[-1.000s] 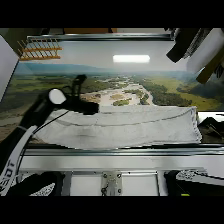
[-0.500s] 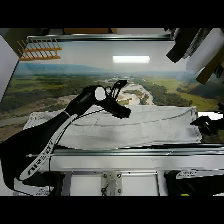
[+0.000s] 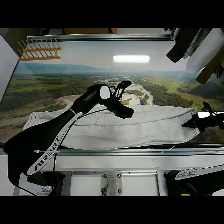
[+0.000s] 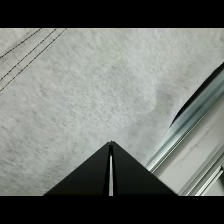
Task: Fold the clothes and pants, and hang the long-sleeved shirts on hangers.
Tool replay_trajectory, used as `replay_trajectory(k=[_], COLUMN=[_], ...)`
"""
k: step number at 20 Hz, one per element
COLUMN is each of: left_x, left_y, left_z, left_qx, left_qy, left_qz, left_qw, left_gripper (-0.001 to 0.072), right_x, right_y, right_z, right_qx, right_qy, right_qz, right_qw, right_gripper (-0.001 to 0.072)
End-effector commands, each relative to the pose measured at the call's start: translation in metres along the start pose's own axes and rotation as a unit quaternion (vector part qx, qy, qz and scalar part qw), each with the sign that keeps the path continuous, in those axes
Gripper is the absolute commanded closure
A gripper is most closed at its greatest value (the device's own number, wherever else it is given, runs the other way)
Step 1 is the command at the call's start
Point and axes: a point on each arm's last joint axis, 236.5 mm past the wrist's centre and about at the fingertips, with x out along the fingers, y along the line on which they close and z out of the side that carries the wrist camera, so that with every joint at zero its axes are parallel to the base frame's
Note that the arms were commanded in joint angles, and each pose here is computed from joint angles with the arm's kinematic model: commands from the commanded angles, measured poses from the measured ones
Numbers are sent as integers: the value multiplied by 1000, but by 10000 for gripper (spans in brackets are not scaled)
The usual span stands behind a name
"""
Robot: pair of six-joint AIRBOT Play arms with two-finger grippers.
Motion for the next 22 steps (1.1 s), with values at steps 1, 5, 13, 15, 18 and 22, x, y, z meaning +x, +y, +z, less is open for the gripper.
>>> replay_trajectory(k=[1,5,13,15,18,22], left_x=[1,27,118,130,139,137], left_y=[0,5,-21,-26,-26,-23], left_z=[12,27,32,31,30,31], left_qx=[-7,-25,15,23,24,22], left_qy=[-25,-41,13,23,26,26], left_qz=[1,3,-12,-15,-15,-14], left_qw=[1000,999,1000,999,999,999], left_gripper=[685,685,685,685,685,685], right_x=[-19,-62,-108,-109,-103,-85], right_y=[5,37,171,206,253,291], right_z=[-3,-4,-45,-55,-74,-96], right_qx=[-2,-25,-169,-195,-233,-266], right_qy=[-4,-35,-35,-53,-63,-47], right_qz=[-37,-93,-243,-250,-243,-233], right_qw=[999,995,954,947,939,934], right_gripper=[690,691,690,690,690,690])
